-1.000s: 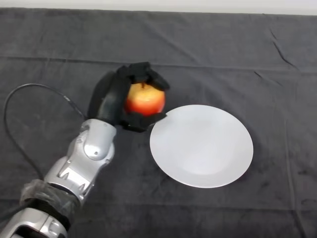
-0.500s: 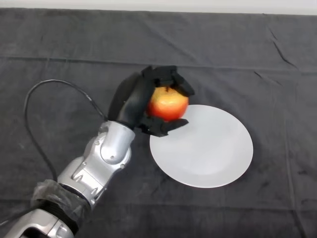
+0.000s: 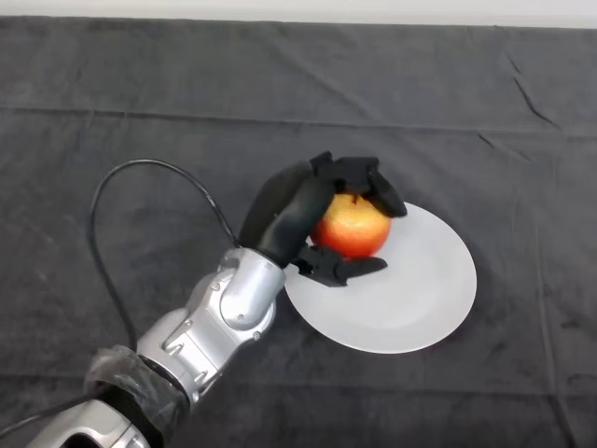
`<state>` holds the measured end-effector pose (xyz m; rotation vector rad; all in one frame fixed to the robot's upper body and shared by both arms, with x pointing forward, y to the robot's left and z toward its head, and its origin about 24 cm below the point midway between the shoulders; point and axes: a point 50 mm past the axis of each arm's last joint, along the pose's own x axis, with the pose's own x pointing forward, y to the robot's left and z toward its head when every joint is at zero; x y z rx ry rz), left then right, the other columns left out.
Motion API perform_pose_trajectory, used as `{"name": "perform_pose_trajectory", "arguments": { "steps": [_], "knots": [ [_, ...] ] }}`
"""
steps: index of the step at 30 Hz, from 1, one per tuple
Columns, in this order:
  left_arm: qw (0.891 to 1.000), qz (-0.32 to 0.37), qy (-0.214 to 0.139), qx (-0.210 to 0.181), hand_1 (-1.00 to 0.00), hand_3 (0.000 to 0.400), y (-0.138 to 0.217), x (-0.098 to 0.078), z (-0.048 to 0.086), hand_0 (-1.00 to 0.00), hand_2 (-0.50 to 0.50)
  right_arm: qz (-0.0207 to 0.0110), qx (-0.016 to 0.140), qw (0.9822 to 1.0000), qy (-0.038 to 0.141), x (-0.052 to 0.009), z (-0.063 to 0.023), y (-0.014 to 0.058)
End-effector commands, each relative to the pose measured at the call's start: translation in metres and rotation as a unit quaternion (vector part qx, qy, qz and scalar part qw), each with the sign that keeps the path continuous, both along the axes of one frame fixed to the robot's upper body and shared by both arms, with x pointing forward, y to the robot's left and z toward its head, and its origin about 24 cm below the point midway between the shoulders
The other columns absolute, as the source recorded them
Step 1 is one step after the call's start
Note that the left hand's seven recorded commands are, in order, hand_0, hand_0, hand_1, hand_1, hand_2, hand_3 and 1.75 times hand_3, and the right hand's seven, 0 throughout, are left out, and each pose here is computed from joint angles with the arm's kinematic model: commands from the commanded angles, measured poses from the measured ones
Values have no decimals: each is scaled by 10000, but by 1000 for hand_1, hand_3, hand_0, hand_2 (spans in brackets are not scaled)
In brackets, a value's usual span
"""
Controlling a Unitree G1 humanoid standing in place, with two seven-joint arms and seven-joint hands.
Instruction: Move the apple to the plate
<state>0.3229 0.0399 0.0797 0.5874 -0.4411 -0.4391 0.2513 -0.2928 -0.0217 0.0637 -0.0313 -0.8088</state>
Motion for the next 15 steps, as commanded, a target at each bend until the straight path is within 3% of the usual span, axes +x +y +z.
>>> {"name": "perform_pose_trajectory", "arguments": {
  "steps": [1,15],
  "knots": [
    [10000,-32,-45,-72,-1000,400,-34,10,31,-1000,0,28,910,9879,1254,-404,-561,321],
    [9992,-297,223,175,-1000,400,-95,-46,-113,-1000,0,27,910,9879,1253,-404,-561,322]
  ]
}}
